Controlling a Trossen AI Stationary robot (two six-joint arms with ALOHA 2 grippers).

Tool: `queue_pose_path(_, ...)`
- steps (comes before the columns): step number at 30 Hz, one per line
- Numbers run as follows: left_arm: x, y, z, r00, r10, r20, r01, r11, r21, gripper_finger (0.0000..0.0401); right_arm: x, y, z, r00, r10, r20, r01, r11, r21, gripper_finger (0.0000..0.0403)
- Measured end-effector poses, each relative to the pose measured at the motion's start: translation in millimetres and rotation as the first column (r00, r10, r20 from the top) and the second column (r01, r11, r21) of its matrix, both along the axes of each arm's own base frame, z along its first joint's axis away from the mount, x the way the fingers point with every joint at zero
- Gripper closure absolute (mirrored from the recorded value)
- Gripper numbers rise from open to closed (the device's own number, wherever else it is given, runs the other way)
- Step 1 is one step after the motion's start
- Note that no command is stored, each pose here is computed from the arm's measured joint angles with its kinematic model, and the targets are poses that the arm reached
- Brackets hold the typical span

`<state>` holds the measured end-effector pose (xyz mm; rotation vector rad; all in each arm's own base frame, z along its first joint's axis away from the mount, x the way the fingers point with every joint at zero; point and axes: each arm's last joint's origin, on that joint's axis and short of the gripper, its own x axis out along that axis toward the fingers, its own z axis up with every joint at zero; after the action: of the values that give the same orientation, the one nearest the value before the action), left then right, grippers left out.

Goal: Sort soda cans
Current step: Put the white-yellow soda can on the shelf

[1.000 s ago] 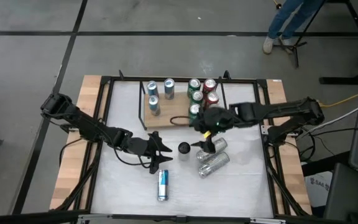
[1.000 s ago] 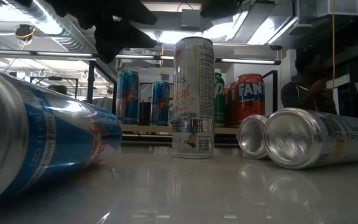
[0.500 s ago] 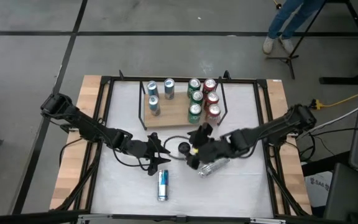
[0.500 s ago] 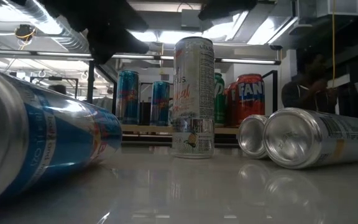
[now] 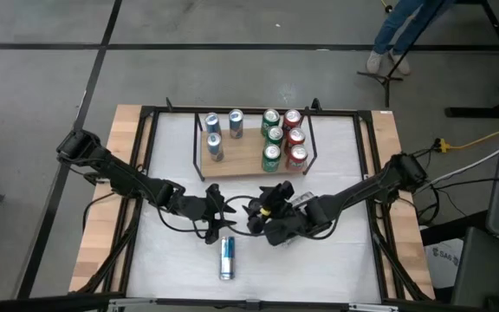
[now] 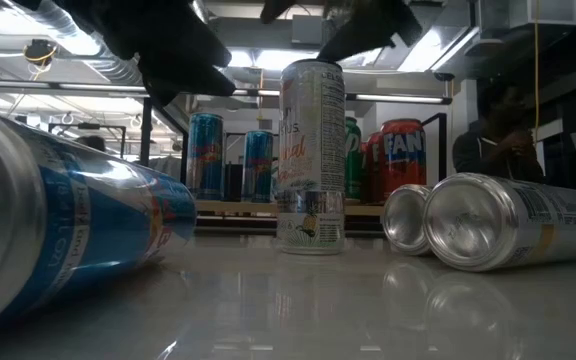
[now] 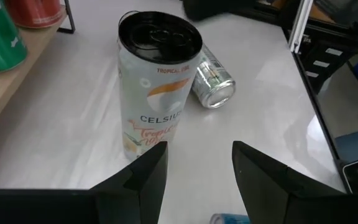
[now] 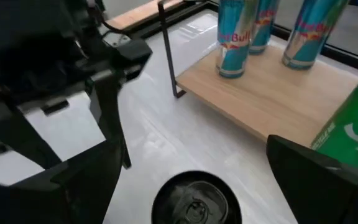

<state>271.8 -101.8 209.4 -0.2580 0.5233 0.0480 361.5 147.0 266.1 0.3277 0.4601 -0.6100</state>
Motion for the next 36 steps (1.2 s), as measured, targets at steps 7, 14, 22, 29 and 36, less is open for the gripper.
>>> queue_pose_path(7, 0, 0, 0, 1.000, 0.009, -0.003, -0.009, 1.000, 0.008, 0.0227, 8, 3, -15, 0.999, -0.037, 0.005, 0.037, 0.999, -0.025, 0.0022)
queue_pose_path(14, 0, 1, -1, 1.000, 0.011, -0.004, -0.011, 1.000, 0.010, 0.0227, 11, 4, -25, 0.998, -0.068, 0.010, 0.068, 0.998, -0.010, 0.0022)
queue_pose_path(22, 0, 1, -1, 1.000, 0.013, -0.007, -0.013, 1.000, 0.013, 0.0227, 13, 5, -31, 0.997, -0.077, -0.001, 0.077, 0.997, -0.019, 0.0022)
queue_pose_path(29, -1, 1, -1, 1.000, 0.013, -0.009, -0.013, 1.000, 0.014, 0.0227, 12, 4, -34, 0.996, -0.084, -0.024, 0.083, 0.996, -0.042, 0.0022)
queue_pose_path(36, -1, 1, -1, 1.000, 0.014, -0.009, -0.014, 1.000, 0.014, 0.0227, 11, 4, -34, 0.996, -0.083, -0.030, 0.082, 0.996, -0.045, 0.0022)
